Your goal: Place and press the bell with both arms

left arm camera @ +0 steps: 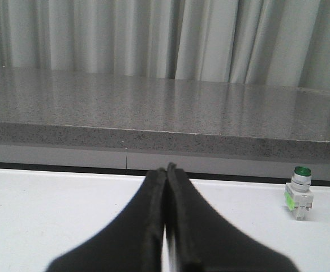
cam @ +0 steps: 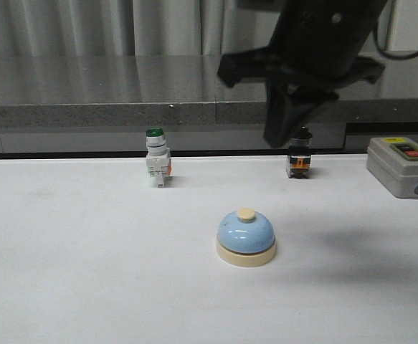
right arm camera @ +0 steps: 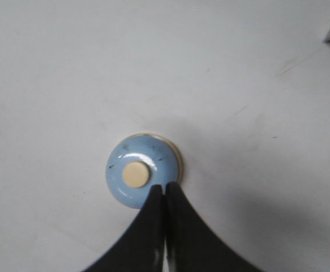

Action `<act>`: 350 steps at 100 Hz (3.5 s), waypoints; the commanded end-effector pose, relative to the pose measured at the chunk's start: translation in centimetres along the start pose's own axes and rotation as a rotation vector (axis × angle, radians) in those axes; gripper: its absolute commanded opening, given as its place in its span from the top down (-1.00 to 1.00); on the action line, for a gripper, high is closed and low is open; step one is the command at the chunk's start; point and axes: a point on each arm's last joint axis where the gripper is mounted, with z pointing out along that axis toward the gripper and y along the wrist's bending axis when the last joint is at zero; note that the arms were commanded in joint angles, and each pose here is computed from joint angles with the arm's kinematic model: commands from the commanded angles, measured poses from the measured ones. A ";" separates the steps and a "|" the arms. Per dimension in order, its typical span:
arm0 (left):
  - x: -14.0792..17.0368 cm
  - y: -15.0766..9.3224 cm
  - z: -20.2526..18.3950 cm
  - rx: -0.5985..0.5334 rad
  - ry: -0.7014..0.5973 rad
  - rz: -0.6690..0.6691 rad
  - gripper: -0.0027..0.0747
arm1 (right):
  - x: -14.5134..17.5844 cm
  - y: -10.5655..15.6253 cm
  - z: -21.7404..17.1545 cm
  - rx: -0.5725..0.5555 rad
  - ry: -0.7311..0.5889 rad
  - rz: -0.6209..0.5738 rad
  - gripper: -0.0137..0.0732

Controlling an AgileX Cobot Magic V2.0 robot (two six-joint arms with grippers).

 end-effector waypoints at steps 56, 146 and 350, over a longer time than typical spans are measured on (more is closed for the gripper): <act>0.5 0.0 -0.1 0.013 -0.072 -0.013 0.98 | 8.3 -8.2 -14.6 0.271 -0.538 0.191 0.82; 0.5 0.0 -0.1 0.015 -0.072 -0.013 0.98 | 21.1 -4.3 -19.3 0.302 -0.961 0.132 0.82; 0.5 0.0 -0.1 0.015 -0.072 -0.013 0.98 | 27.9 -5.0 -10.2 0.312 -1.140 0.101 0.82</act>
